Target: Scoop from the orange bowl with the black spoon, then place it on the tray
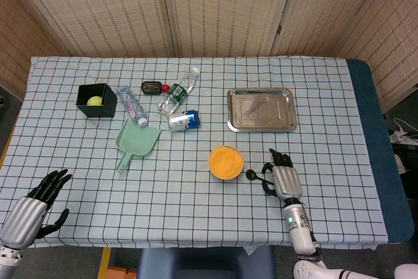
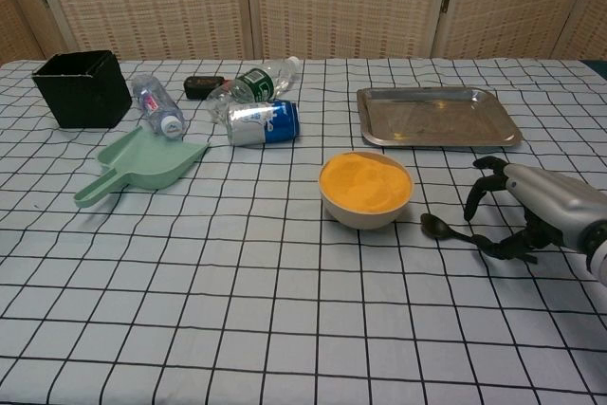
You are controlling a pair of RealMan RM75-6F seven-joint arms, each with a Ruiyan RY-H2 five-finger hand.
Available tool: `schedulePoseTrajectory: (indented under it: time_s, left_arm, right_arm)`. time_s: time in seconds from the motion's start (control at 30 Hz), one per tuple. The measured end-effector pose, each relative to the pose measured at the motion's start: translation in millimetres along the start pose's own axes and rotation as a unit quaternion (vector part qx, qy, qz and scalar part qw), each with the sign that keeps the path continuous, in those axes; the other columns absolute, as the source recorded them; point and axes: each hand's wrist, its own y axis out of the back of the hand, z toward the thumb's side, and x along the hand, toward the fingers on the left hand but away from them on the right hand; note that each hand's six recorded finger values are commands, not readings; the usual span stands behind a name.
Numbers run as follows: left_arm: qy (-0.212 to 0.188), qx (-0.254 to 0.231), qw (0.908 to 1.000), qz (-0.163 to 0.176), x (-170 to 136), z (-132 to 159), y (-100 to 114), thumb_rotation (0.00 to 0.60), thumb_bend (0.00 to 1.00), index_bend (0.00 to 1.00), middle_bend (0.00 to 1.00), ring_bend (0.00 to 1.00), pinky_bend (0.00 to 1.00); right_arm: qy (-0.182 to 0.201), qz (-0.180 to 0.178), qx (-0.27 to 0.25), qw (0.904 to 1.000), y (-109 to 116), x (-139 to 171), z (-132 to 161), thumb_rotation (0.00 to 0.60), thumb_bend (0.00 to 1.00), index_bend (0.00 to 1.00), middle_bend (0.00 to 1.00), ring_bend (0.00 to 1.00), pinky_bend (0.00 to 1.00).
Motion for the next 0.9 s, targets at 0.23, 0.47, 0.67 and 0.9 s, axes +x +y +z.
schedulePoseTrajectory:
  time_s: [0.23,0.47,0.67,0.9]
  left_arm:
    - [0.001,-0.002,1.0,0.004,-0.4,-1.4,2.5,0.6,0.44,0.0,0.01,0.01,0.31]
    - [0.0,-0.002,1.0,0.005,-1.3,-1.3,3.0,0.6,0.44,0.0,0.01,0.01,0.31]
    - [0.0,-0.002,1.0,0.005,-1.0,-1.7,2.9,0.6,0.44,0.0,0.01,0.01,0.31]
    - [0.0,-0.003,1.0,0.004,-1.4,-2.2,3.0,0.6,0.44,0.0,0.01,0.01,0.31]
  right_arm:
    - [0.002,0.011,0.003,0.9999,-6.8,-4.2,5.4,0.6,0.37,0.45,0.0,0.0,0.0]
    - [0.001,0.015,0.005,0.9999,-11.9,-6.8,6.8,0.6,0.38,0.47,0.0,0.0,0.0]
    - [0.004,0.017,0.006,0.9998,-14.7,-8.1,9.0,0.6,0.39,0.47,0.0,0.0,0.0]
    - [0.006,0.018,0.007,0.9998,-17.5,-7.6,10.5,0.6,0.4,0.51,0.0,0.0,0.0]
